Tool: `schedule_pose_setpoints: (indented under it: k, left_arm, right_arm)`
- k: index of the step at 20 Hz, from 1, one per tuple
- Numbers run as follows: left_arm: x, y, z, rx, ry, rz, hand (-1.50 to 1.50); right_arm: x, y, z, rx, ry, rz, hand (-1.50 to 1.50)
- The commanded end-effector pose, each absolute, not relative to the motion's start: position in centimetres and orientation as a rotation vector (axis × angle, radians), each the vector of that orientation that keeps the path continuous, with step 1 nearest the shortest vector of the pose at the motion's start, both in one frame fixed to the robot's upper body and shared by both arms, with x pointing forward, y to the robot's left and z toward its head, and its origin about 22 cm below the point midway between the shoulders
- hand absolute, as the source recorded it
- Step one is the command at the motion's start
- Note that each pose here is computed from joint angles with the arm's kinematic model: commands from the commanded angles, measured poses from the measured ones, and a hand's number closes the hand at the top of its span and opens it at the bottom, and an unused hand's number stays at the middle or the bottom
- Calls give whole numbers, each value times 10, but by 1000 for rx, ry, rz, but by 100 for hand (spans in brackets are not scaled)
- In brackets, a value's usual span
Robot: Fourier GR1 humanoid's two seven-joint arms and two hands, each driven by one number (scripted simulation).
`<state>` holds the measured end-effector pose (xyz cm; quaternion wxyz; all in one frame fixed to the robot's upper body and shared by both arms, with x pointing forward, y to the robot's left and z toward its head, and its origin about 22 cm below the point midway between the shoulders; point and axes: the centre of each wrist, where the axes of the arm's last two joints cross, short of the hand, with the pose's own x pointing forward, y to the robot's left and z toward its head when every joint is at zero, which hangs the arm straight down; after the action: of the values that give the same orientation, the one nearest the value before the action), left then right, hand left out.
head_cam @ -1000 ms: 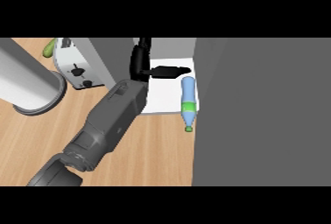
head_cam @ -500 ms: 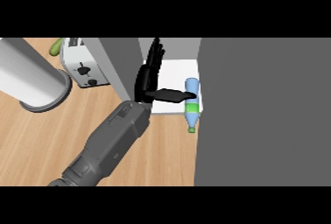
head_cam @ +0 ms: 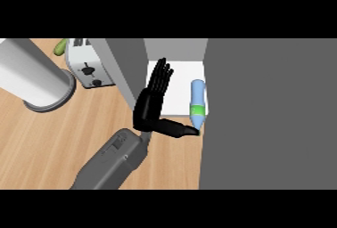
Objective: Pick up the bottled water, place it into the cabinet and close the cabinet
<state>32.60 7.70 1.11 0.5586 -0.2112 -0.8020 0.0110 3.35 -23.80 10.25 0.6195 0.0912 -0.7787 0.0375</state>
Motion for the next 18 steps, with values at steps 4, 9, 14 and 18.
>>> schedule_pose_setpoints:
  k: [4, 9, 14, 18]
  left_arm:
    - [271, 85, 13, -586, -1863, 35, 150]
    - [249, 121, 10, -559, -1830, 30, 150]
    - [226, 163, 14, -502, -1855, 71, -150]
    - [214, 205, 20, -456, -1873, 105, -150]
  right_arm:
    - [27, -230, 130, 276, -1796, 245, -150]
    - [26, -237, 127, 344, -1708, 488, 150]
    - [25, -232, 142, 448, -1714, 607, 150]
    - [26, -226, 151, 476, -1754, 680, 150]
